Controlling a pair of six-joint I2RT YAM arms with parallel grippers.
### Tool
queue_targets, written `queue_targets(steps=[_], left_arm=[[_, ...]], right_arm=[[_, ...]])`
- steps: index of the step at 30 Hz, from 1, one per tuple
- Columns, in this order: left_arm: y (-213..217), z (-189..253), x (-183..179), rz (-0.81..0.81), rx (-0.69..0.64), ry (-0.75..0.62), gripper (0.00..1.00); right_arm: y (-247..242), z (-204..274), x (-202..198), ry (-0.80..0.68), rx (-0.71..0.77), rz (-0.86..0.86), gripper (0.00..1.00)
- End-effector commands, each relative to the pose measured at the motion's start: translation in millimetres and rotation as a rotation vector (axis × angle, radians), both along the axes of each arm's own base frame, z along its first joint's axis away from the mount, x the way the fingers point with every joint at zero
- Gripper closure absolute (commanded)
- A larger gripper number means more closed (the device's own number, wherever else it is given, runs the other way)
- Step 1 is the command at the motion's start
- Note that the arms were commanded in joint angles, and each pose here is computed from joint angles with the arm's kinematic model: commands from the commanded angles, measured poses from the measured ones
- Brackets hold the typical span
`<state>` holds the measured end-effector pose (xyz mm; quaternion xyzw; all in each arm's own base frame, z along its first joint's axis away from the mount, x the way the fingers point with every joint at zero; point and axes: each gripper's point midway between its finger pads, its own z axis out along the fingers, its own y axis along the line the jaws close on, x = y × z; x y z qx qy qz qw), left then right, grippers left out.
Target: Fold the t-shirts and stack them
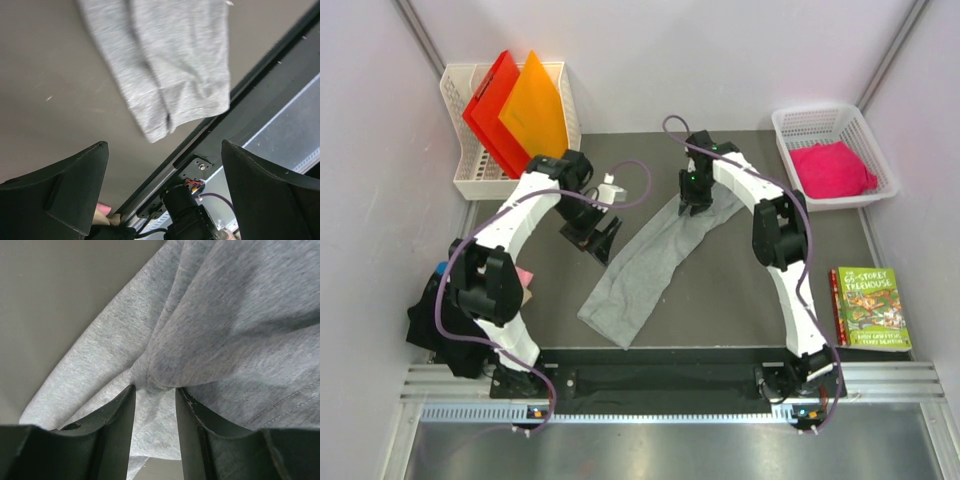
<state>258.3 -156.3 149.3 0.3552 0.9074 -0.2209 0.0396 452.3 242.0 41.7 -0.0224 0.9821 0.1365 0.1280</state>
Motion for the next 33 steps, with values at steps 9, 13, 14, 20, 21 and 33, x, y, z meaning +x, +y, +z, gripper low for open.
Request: queue_targets(steps=[9,13,14,20,21,33], left_arm=[[27.6,3.7,-9.1,0.051,0.076,-0.019,0.01],[24.0,3.9,-7.7,0.054,0.062,-0.008,0.01],[24.2,4.2,-7.3,0.054,0.064,-0.008,0.01],[23.8,10.0,-5.9,0.032,0.06,-0.01,0.01],[24.1,12.2,-4.1,0.03,0.062,-0.019,0.01],[19.9,18.3,-1.9,0.018,0.041,-0.031,0.01]], right_arm=[[45.6,43.4,2.0,0.081,0.432,0.055,0.59],[45.3,20.9,8.7,0.137,0.479,0.037,0.59],[44.8,15.6,11.4,0.143,0.487,0.03,0.59],[56.2,46.5,30.0,0.063,0.586,0.064,0.6],[57.0,59.8,34.5,0.022,0.6,0.072,0.59],[-46.9,132.1,34.7,-0.159,0.388,-0.068,0.53]])
